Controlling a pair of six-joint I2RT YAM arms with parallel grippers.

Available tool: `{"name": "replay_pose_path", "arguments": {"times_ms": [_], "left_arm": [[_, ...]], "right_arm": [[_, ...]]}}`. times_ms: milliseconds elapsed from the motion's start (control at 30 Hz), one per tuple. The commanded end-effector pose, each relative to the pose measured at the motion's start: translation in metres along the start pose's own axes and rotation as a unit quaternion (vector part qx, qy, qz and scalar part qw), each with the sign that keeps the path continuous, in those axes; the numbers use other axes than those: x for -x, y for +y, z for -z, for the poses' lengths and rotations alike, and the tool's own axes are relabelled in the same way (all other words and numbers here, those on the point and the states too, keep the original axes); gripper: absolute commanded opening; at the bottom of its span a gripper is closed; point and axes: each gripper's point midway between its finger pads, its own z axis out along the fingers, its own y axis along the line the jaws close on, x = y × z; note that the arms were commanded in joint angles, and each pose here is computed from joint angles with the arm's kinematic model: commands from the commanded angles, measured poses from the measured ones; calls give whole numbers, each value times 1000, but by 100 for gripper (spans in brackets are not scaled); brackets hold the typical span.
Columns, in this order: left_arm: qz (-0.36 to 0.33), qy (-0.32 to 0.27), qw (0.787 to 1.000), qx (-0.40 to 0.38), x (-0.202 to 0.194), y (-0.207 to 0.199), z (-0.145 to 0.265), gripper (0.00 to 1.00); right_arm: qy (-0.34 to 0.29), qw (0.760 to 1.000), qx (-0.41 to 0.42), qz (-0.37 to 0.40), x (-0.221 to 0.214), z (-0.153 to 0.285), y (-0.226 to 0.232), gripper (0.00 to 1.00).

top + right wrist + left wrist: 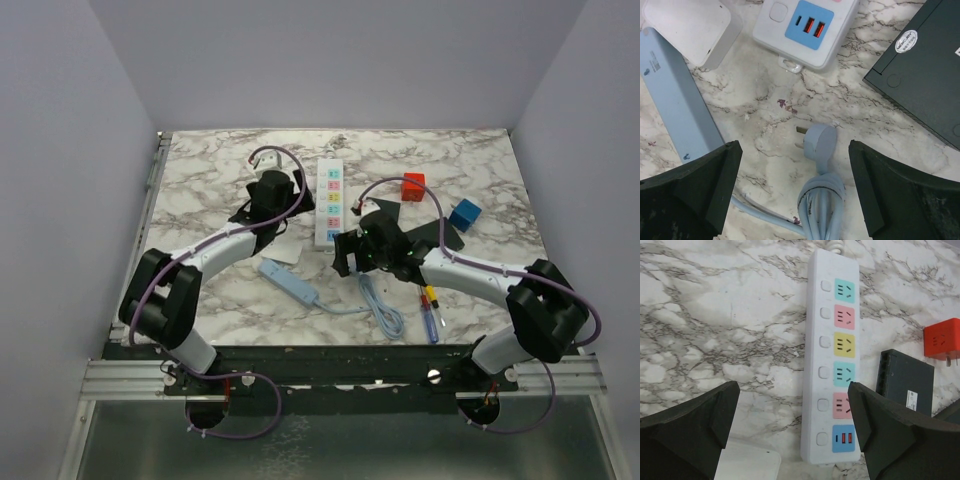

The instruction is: Pull the plug off the socket

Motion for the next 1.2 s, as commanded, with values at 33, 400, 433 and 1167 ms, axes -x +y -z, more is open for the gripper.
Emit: {"name": "replay_pose_path", "arguments": {"times_ms": [33, 400, 433, 1167], "left_arm": [[16, -58, 996, 72, 20, 39, 26, 99], [72, -51, 990, 106, 46, 103, 80, 99], [81, -53, 990, 106, 51, 107, 86, 99], [-49, -208, 966, 144, 126, 132, 220, 99]], "right_arm": [[-52, 998, -28, -13, 36, 14, -8, 100], [-97, 985, -101, -102, 61, 59, -107, 100], [-106, 981, -112, -116, 64, 68, -120, 100], [-453, 854, -253, -47, 117, 269, -192, 100]]}}
